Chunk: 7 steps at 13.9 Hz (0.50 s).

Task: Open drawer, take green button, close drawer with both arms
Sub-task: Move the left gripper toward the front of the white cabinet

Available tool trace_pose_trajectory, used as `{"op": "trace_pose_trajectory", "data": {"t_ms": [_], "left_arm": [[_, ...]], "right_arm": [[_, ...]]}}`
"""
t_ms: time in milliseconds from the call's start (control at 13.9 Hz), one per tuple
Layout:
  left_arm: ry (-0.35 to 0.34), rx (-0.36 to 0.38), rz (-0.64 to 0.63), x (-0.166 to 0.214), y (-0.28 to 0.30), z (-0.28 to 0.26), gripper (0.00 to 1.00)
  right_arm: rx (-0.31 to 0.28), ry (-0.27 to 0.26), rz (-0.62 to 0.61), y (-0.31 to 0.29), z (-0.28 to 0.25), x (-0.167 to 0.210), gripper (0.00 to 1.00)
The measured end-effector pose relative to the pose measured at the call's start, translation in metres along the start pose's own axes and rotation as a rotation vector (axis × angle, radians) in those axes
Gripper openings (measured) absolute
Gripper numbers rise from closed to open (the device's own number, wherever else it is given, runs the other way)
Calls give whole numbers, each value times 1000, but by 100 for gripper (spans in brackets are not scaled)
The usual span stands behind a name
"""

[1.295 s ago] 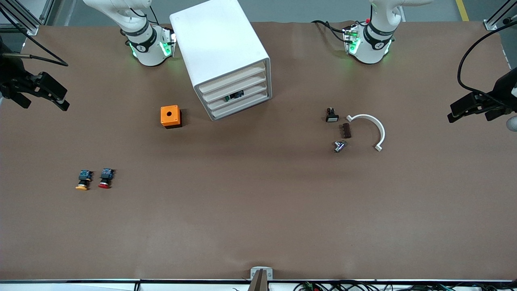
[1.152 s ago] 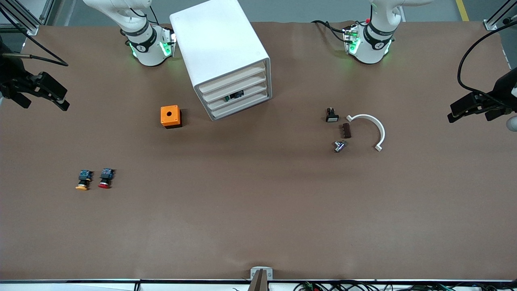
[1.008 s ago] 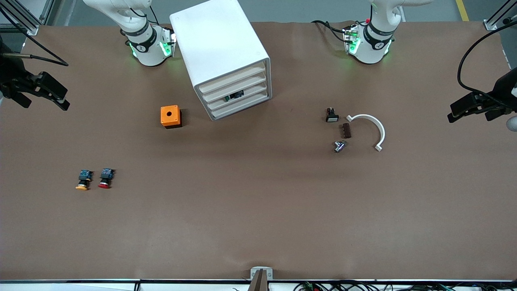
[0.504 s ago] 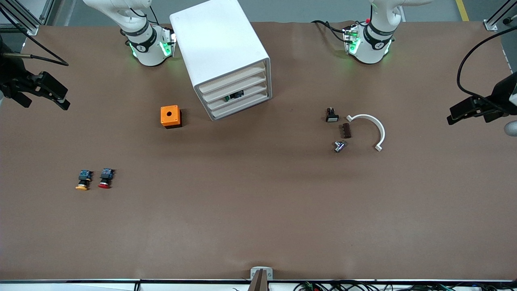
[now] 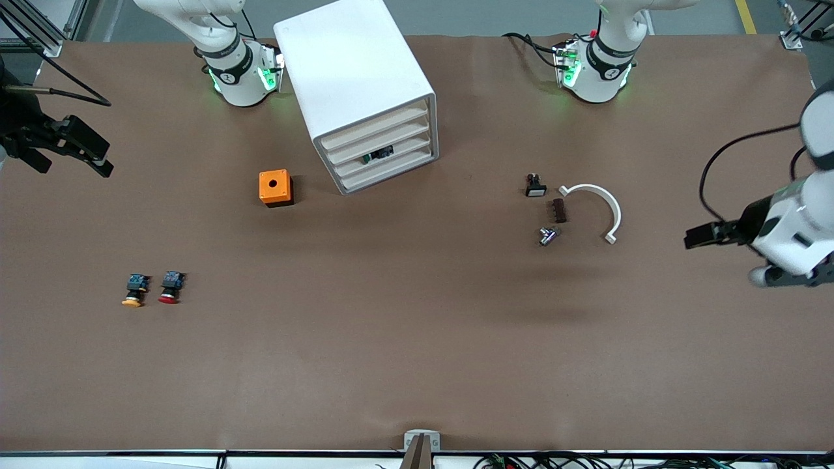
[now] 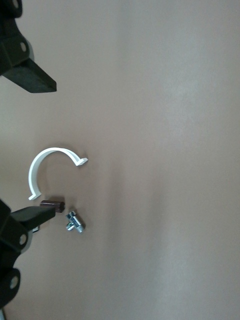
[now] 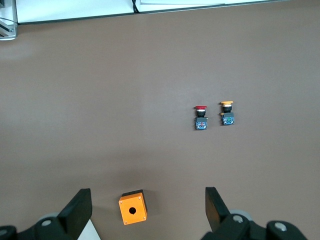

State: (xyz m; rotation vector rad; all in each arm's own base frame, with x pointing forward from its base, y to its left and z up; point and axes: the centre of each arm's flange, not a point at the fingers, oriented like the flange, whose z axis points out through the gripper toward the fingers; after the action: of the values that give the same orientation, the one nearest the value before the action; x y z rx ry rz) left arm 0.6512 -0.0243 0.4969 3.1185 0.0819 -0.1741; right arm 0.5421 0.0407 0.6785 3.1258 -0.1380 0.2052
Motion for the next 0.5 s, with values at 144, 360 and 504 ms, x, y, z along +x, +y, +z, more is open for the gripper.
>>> {"op": "trace_pose_trajectory", "data": {"t_ms": [144, 360, 504], "left_arm": [[-19, 1, 6, 11, 5, 24, 100], [-42, -28, 9, 20, 14, 47, 100], [-56, -60, -17, 21, 20, 54, 100]], "right_arm": [[0, 0, 0, 0, 0, 0, 100], [0, -1, 0, 0, 0, 0, 100], [0, -1, 0, 0, 0, 0, 100]]}}
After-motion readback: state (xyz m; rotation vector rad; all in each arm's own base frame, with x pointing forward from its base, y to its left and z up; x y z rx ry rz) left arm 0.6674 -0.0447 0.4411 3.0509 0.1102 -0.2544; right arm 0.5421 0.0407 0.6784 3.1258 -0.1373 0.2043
